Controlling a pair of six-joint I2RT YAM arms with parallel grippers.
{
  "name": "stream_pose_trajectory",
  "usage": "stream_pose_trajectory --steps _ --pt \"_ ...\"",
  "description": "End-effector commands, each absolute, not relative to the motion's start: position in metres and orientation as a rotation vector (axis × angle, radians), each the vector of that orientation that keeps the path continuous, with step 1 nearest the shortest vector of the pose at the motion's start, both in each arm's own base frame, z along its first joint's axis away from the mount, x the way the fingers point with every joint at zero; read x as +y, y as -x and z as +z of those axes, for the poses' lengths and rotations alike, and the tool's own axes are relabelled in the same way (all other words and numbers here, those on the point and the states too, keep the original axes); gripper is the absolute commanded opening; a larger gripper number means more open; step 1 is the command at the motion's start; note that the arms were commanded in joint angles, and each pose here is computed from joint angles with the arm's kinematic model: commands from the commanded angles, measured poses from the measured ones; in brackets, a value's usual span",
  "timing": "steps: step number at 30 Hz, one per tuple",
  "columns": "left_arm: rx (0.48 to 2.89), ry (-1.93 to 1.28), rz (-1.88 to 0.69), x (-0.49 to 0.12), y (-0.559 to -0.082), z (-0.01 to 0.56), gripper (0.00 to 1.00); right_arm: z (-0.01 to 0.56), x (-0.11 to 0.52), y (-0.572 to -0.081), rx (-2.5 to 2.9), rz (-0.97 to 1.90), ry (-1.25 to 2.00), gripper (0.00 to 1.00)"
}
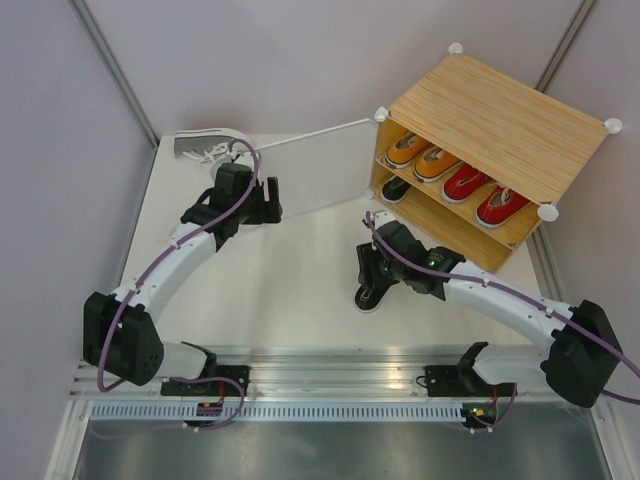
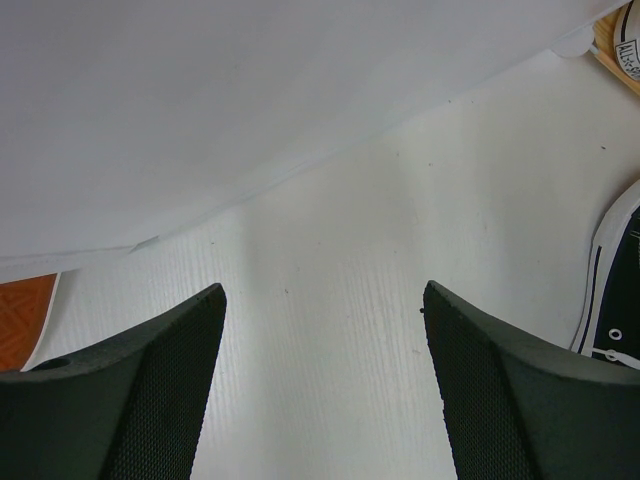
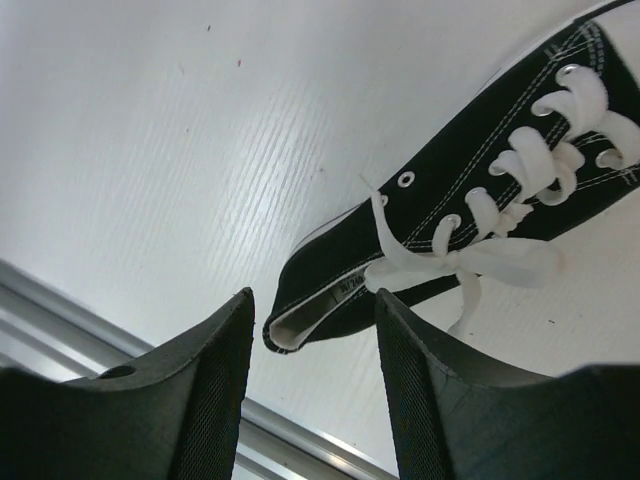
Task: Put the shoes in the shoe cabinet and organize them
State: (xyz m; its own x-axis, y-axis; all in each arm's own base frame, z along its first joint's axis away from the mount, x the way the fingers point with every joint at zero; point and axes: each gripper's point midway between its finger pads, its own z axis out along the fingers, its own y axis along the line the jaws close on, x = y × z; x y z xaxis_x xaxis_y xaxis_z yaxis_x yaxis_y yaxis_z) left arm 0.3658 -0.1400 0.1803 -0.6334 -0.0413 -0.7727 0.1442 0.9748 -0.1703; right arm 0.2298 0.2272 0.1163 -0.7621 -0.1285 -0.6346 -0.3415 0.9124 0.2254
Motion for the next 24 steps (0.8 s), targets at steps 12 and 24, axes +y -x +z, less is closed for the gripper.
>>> stream_pose_trajectory --steps 12,24 --pt "2.21 -0.073 -0.284 -0.141 -0.367 0.191 0.83 0.098 0.258 -0.198 2.506 0.543 0.815 0.54" --pt "2.203 -0.068 -0.28 -0.14 -0.367 0.194 0.83 0.058 0.261 -0.171 2.632 0.465 0.918 0.53"
